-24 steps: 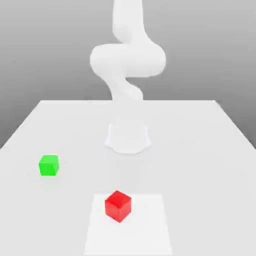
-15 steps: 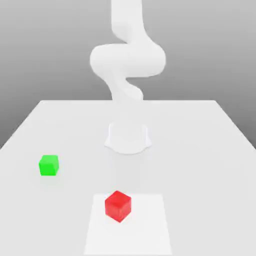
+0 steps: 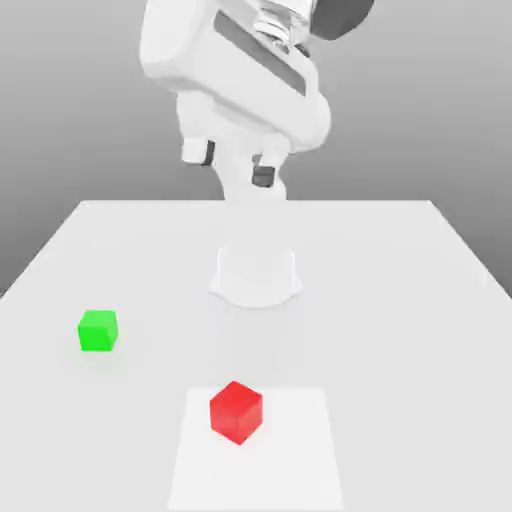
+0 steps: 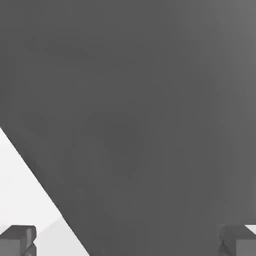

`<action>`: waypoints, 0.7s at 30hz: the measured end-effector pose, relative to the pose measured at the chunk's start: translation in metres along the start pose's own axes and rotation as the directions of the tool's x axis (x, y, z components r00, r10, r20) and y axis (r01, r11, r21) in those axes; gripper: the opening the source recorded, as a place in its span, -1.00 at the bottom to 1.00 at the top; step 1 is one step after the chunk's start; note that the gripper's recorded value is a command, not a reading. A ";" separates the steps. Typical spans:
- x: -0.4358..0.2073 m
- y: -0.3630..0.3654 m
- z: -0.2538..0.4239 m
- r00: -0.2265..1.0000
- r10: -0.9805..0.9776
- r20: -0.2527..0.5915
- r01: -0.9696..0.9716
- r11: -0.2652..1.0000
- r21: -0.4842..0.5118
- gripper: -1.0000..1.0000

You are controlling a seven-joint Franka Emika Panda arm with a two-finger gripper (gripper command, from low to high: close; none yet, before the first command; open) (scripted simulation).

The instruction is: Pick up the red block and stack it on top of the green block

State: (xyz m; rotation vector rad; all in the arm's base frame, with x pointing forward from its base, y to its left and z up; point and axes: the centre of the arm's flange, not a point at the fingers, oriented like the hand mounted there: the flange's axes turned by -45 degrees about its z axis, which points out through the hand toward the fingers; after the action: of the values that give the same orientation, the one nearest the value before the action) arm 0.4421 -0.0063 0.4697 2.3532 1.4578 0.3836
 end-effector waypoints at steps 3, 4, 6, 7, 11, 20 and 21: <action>-0.004 -0.009 0.027 0.991 -0.129 0.015 0.129 0.991 0.041 0.00; -0.006 -0.012 0.035 0.985 -0.172 0.016 0.171 0.984 0.055 0.00; -0.009 -0.019 0.052 0.967 -0.256 0.016 0.254 0.964 0.084 0.00; -0.011 -0.023 0.060 0.955 -0.297 0.013 0.294 0.951 0.100 0.00; -0.019 -0.039 0.092 0.892 -0.453 -0.013 0.449 0.880 0.155 0.00; -0.037 -0.083 0.152 0.667 -0.730 -0.149 0.742 0.630 0.230 0.00; -0.039 -0.088 0.157 0.636 -0.753 -0.169 0.768 0.596 0.232 0.00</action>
State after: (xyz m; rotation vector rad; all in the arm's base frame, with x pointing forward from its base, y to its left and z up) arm 0.4172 -0.0285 0.2882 1.6238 2.5006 -0.0124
